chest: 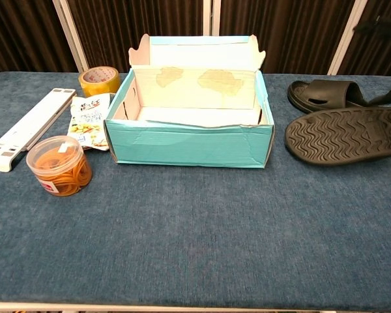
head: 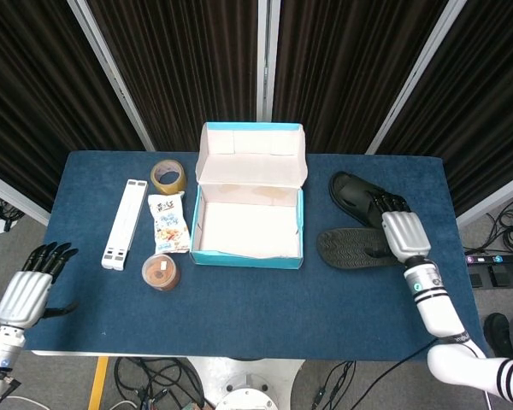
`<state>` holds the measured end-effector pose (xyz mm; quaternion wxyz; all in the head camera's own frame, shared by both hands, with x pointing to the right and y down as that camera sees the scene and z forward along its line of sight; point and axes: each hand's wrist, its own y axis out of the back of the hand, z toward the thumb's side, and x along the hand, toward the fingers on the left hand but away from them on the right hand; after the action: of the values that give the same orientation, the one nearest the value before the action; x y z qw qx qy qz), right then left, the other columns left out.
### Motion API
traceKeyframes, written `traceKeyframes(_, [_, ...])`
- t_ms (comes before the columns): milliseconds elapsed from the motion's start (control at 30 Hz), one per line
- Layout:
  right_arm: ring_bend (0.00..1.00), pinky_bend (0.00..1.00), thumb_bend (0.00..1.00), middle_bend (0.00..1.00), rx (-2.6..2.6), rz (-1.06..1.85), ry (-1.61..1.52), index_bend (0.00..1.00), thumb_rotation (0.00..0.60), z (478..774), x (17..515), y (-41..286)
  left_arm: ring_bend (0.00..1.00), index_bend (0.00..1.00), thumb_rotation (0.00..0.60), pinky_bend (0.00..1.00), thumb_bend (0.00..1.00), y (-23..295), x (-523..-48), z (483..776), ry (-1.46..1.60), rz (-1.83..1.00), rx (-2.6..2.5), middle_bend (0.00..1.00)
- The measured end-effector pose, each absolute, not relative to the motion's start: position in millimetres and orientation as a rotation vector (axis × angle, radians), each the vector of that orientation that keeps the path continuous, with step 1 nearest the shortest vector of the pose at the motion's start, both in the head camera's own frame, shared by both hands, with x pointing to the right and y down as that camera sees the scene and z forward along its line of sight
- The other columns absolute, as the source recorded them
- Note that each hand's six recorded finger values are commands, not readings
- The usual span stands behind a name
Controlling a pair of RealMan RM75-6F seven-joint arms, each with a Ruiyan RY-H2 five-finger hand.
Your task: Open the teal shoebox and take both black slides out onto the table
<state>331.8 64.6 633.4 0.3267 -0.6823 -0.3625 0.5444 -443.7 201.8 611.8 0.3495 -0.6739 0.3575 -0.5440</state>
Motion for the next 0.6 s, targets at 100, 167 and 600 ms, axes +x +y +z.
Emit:
traceKeyframes(100, [0.0, 0.0, 0.16, 0.0, -1.669, 1.301, -0.946, 0.0, 0.6, 610.3, 340.8, 72.7, 0.0, 0.11, 0.6, 0.07, 0.12, 201.1, -441.0, 609.9, 0.929, -1.406, -1.743, 0.06])
traceKeyframes(167, [0.0, 0.0, 0.26, 0.0, -1.589, 1.249, -0.942, 0.0, 0.6, 596.8, 355.0, 87.9, 0.0, 0.11, 0.6, 0.07, 0.12, 200.8, -440.1, 609.1, 0.927, -1.408, -1.738, 0.06])
traceKeyframes(600, [0.0, 0.0, 0.27, 0.0, -1.327, 1.466, -0.894, 0.0, 0.6, 588.4, 454.2, 202.2, 0.0, 0.11, 0.6, 0.07, 0.12, 208.4, -445.9, 612.6, 0.933, -1.451, -1.731, 0.06])
